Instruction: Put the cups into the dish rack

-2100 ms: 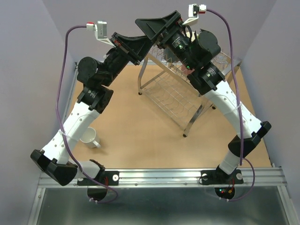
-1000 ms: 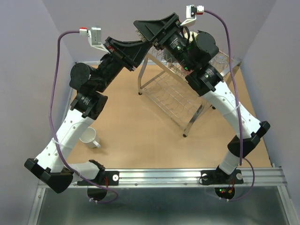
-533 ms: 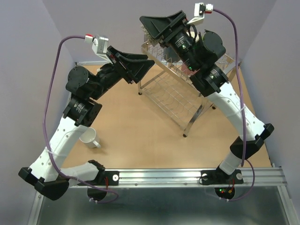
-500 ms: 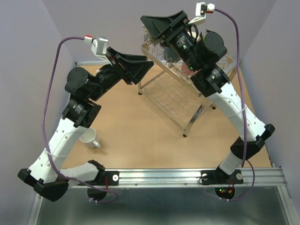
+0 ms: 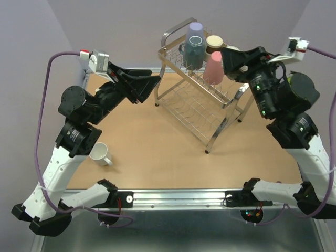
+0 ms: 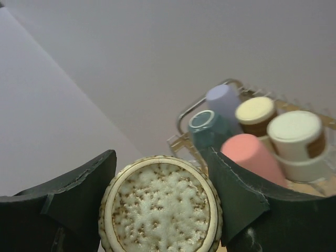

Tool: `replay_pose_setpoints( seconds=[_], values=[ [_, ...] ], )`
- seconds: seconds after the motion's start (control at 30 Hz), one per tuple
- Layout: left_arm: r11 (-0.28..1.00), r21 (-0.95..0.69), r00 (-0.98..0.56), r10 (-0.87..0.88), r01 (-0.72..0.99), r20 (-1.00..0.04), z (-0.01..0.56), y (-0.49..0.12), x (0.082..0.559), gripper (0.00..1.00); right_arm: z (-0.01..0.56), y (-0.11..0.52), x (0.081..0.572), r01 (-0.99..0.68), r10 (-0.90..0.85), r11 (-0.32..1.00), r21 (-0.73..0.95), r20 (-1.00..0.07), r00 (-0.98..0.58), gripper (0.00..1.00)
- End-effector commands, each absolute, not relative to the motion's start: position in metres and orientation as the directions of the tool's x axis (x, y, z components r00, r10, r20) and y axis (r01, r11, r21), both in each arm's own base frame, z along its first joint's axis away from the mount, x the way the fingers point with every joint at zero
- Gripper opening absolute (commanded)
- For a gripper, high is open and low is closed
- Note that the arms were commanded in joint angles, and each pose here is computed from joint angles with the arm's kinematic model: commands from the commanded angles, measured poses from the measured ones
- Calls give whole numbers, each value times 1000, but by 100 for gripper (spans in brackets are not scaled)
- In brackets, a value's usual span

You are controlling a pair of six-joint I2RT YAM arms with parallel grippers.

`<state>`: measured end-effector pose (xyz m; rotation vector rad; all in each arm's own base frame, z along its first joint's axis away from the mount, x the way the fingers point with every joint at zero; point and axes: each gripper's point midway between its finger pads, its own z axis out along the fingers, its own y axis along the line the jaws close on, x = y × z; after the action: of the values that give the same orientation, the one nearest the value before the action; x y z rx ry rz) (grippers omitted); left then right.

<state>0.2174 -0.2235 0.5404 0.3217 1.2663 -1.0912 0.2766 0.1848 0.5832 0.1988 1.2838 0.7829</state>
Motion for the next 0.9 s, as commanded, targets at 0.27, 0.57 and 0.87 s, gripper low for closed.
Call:
replay_pose_setpoints(
  seconds=[0.27, 0.57, 0.87],
  values=[
    [484, -369, -124, -464, 794, -877, 523, -226, 215, 57, 496, 143, 318, -19, 263, 965, 262, -962, 80, 0],
    [505, -389, -124, -479, 770, -869, 513, -213, 206, 56, 472, 131, 338, 81, 215, 973, 218, -976, 44, 0],
    [527, -401, -128, -479, 749, -868, 501, -203, 201, 55, 466, 113, 344, 140, 190, 971, 194, -981, 40, 0]
  ],
)
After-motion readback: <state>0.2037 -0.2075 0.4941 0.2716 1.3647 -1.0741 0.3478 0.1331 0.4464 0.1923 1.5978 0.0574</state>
